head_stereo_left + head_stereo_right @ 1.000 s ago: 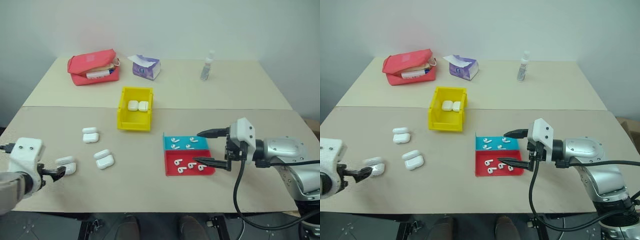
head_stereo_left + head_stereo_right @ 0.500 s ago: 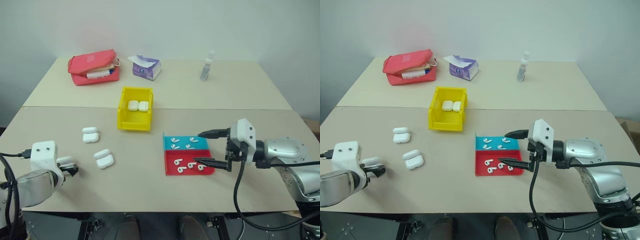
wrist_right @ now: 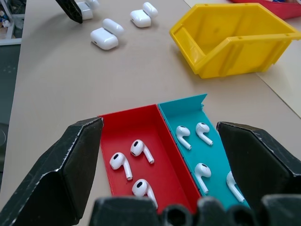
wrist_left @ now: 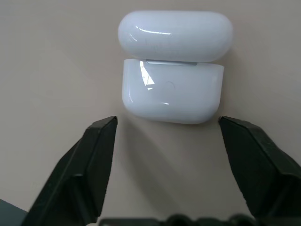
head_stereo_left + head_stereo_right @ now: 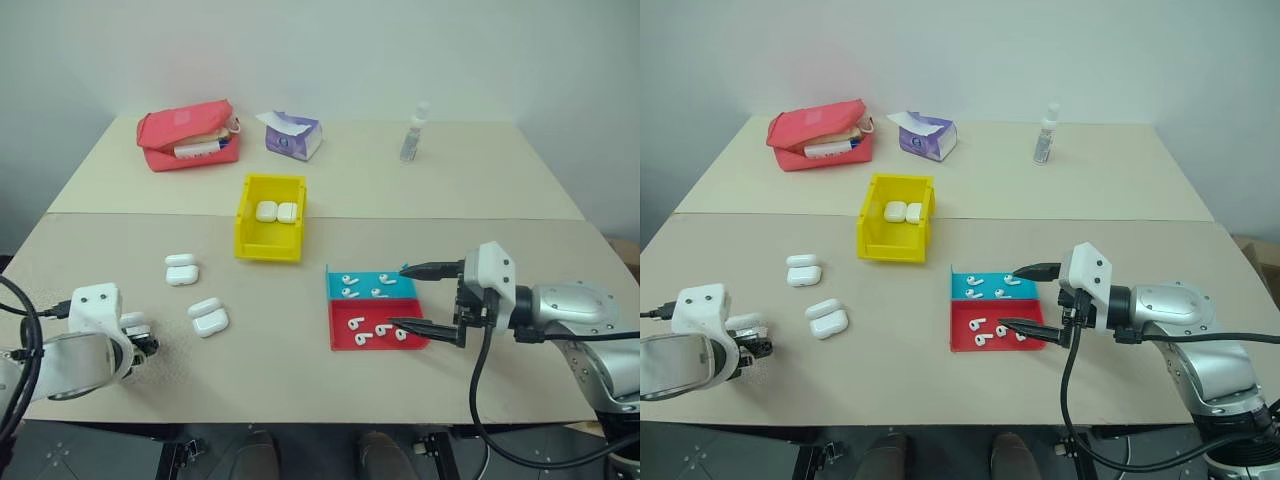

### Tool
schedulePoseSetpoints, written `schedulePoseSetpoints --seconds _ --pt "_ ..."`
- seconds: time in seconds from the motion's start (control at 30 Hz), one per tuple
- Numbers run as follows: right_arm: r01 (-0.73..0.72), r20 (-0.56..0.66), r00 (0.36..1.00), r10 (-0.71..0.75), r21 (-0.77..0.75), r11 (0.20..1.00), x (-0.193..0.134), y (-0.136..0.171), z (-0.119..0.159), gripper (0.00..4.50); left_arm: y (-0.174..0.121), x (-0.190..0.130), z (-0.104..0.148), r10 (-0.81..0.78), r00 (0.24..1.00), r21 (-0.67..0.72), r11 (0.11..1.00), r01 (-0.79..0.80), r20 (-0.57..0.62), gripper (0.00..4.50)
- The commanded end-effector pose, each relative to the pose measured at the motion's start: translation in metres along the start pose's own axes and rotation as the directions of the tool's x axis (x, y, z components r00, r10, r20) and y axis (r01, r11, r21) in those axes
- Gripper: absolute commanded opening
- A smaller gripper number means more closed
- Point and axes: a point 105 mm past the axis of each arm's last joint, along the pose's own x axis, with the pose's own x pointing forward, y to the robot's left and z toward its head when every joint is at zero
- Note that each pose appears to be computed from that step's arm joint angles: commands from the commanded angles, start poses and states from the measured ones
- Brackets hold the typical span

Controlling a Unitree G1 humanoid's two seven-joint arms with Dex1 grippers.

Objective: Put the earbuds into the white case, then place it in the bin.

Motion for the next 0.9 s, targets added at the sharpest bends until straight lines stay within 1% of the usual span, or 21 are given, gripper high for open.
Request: schedulePoseSetpoints --seconds 0.03,0.07,0.2,0.3,0.4,0.5,0.57,0.6,0.7,0.77,0.83,0.87,0.9 --pt "0.017 0.019 1.000 -0.017 -0.048 0.999 -0.004 -0.001 0.012 4.50 0.003 -0.001 0.007 0.010 1.000 -0.013 1.000 -0.009 0.015 2.48" --pt "0.019 0.019 1.000 -0.018 -0.047 0.999 -0.004 0.000 0.012 4.50 0.004 0.000 0.008 0.011 1.000 -0.012 1.000 -0.010 0.013 2.23" --pt "0.022 0.017 1.000 -0.021 -0.046 0.999 -0.005 0.000 0.012 4.50 0.008 -0.002 0.007 0.015 1.000 0.016 1.000 -0.016 0.011 2.23" --pt "0.024 0.014 1.000 -0.024 -0.043 0.999 -0.005 0.001 0.011 4.50 0.013 -0.008 0.002 0.027 1.000 0.076 0.997 -0.028 0.015 2.23" --pt "0.026 0.012 1.000 -0.025 -0.039 0.999 -0.005 0.001 0.010 4.50 0.015 -0.013 -0.006 -0.012 1.000 0.153 0.988 0.013 -0.006 2.23" --pt "0.024 0.012 1.000 -0.023 -0.035 0.999 -0.005 0.003 0.009 4.50 0.018 -0.018 -0.010 -0.037 0.999 0.239 0.971 0.031 0.021 2.23" --pt "0.021 0.011 1.000 -0.021 -0.033 0.999 -0.004 0.004 0.009 4.50 0.024 -0.019 -0.012 -0.032 0.999 0.245 0.969 0.024 0.026 2.23" --pt "0.020 0.012 1.000 -0.020 -0.032 0.999 -0.004 0.004 0.009 4.50 0.027 -0.020 -0.010 -0.027 0.998 0.249 0.968 0.014 0.048 2.23" --pt "0.017 0.014 1.000 -0.017 -0.030 0.999 -0.003 0.004 0.009 4.50 0.029 -0.026 0.001 -0.052 0.993 0.254 0.967 0.025 0.103 2.82" --pt "0.016 0.015 1.000 -0.016 -0.030 0.999 -0.002 0.004 0.008 4.50 0.029 -0.028 0.008 -0.064 0.991 0.242 0.970 0.034 0.119 3.38" --pt "0.016 0.018 1.000 -0.015 -0.031 0.999 -0.002 0.004 0.009 4.50 0.027 -0.030 0.013 -0.078 0.988 0.240 0.970 0.044 0.134 4.05" --pt "0.015 0.019 1.000 -0.015 -0.031 0.999 -0.001 0.004 0.009 4.50 0.026 -0.029 0.015 -0.077 0.987 0.233 0.972 0.042 0.141 4.21" --pt "0.015 0.020 1.000 -0.015 -0.032 0.999 -0.001 0.004 0.009 4.50 0.025 -0.029 0.019 -0.077 0.986 0.228 0.973 0.041 0.151 4.49"
